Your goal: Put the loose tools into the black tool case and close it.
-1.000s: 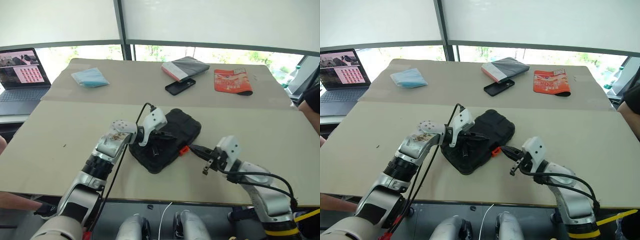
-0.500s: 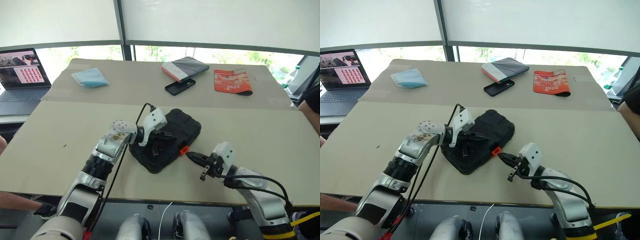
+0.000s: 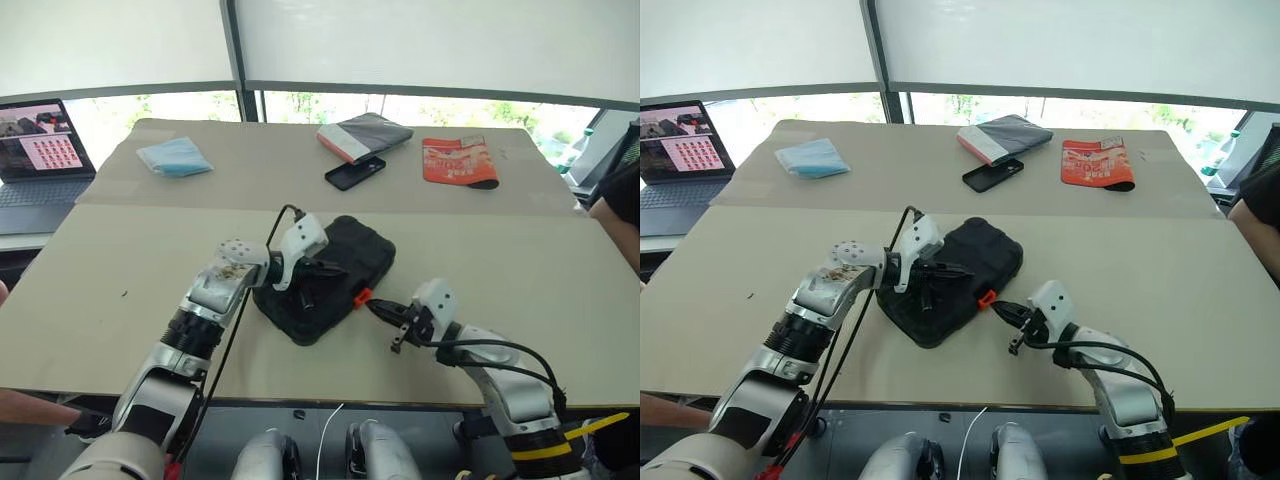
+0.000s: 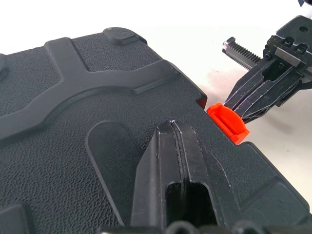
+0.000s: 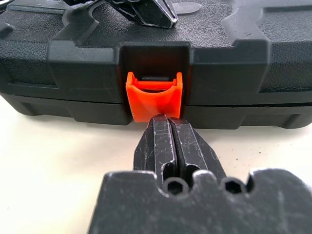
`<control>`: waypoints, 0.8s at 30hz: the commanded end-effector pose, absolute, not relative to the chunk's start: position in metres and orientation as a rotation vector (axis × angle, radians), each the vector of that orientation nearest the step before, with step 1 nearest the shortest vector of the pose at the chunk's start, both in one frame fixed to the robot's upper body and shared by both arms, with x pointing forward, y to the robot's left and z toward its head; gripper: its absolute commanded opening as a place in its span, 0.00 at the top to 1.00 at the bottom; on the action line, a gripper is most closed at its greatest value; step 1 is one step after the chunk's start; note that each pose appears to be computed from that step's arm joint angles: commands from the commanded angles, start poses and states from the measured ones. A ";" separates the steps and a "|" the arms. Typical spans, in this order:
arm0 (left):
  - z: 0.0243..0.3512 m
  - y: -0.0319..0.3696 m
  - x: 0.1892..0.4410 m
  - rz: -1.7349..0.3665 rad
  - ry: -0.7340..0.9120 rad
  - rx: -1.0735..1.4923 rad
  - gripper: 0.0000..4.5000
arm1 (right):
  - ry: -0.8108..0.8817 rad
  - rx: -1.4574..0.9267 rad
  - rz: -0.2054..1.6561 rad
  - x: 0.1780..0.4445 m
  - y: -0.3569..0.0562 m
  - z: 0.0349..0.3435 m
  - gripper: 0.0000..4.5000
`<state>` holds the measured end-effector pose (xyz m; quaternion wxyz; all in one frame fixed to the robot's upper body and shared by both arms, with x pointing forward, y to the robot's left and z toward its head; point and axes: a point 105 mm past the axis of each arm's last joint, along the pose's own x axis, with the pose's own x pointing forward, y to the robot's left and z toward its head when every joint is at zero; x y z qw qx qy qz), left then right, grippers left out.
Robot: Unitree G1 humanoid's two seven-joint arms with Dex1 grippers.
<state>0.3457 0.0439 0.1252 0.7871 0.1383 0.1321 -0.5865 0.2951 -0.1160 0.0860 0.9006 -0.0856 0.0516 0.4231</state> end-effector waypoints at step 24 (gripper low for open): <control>0.183 0.123 0.327 -1.226 -0.093 0.215 0.51 | 0.005 -0.298 0.993 0.273 -0.157 0.136 0.51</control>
